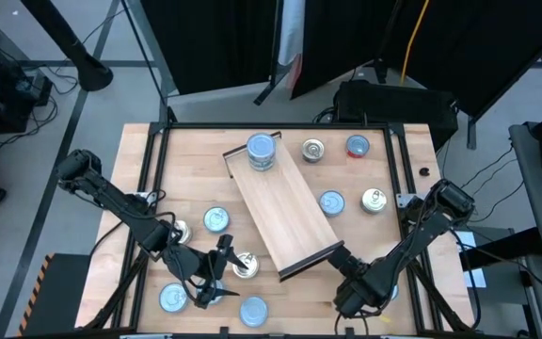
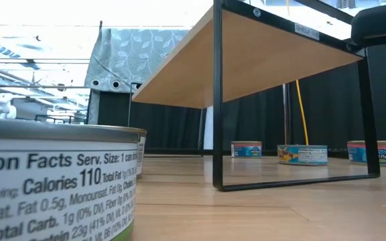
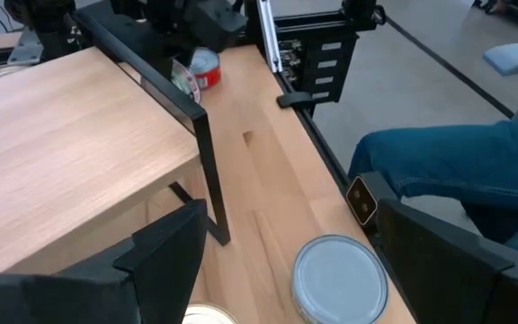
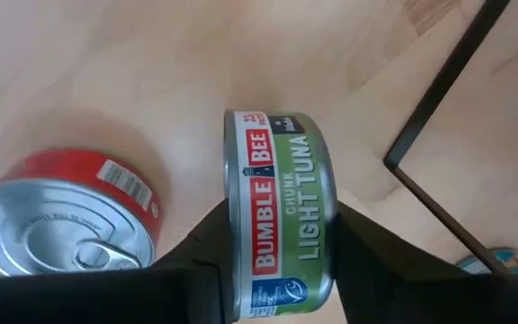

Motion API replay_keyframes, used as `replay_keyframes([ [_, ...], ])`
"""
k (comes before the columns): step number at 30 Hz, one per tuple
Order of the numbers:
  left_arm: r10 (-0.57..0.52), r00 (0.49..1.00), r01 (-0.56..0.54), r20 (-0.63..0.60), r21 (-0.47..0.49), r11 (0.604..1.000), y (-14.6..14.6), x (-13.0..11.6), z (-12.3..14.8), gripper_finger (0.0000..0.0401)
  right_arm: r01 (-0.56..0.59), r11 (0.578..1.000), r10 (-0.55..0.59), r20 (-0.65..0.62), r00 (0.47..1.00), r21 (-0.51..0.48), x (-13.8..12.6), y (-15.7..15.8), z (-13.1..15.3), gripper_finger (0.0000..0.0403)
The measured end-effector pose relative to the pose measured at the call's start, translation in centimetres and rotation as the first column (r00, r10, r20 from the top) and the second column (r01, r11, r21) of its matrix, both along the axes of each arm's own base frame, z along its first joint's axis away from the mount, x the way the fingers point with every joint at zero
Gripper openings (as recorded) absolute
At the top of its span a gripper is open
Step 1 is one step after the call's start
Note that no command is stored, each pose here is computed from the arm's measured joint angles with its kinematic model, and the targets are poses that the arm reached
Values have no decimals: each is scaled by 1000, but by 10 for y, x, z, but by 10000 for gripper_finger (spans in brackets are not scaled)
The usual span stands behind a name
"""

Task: Stack canned seafood by type on shelf
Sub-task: Stack the green tuna can on top of the other tuna can on the shelf

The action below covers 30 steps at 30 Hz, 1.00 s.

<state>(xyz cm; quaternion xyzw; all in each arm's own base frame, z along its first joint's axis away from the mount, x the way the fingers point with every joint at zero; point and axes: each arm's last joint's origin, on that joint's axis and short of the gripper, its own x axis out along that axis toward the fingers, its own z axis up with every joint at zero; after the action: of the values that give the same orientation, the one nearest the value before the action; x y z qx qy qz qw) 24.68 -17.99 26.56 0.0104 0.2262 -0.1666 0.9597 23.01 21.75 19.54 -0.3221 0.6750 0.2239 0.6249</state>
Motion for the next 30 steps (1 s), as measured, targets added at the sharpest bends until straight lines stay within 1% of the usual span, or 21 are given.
replay_keyframes([
  [3,0,1000,0,-4,3,1000,0,0,0,322,50,999,-50,0,999,20,0,2,0,119],
  [6,0,1000,0,-8,7,1000,0,0,-1,322,88,995,-89,10,996,48,-2,8,3,134],
  [9,0,1000,0,-12,10,1000,0,-1,-1,322,117,989,-120,39,992,85,-1,17,11,138],
  [14,0,1000,0,-12,9,1000,0,-1,-1,322,172,967,-195,113,974,187,5,35,42,125],
  [17,0,1000,0,-11,9,1000,0,-1,-1,322,229,934,-278,154,948,274,12,43,66,126],
  [19,0,1000,0,-11,9,1000,0,-1,-1,322,238,912,-313,189,931,335,17,47,84,127],
  [22,-13,1000,13,6,27,1000,1,-1,1,322,203,883,-341,280,898,424,24,53,114,128],
  [24,-28,999,27,31,50,998,1,-2,4,322,153,879,-332,350,876,452,28,54,135,129],
  [26,-23,997,17,73,84,996,4,-3,11,322,101,881,-319,423,848,462,32,51,156,129],
  [28,-2,991,-16,133,135,991,6,-5,22,322,55,885,-315,507,802,462,37,44,179,129],
  [30,22,978,-65,208,202,977,9,-8,37,322,6,892,-306,593,745,452,43,34,203,129],
])
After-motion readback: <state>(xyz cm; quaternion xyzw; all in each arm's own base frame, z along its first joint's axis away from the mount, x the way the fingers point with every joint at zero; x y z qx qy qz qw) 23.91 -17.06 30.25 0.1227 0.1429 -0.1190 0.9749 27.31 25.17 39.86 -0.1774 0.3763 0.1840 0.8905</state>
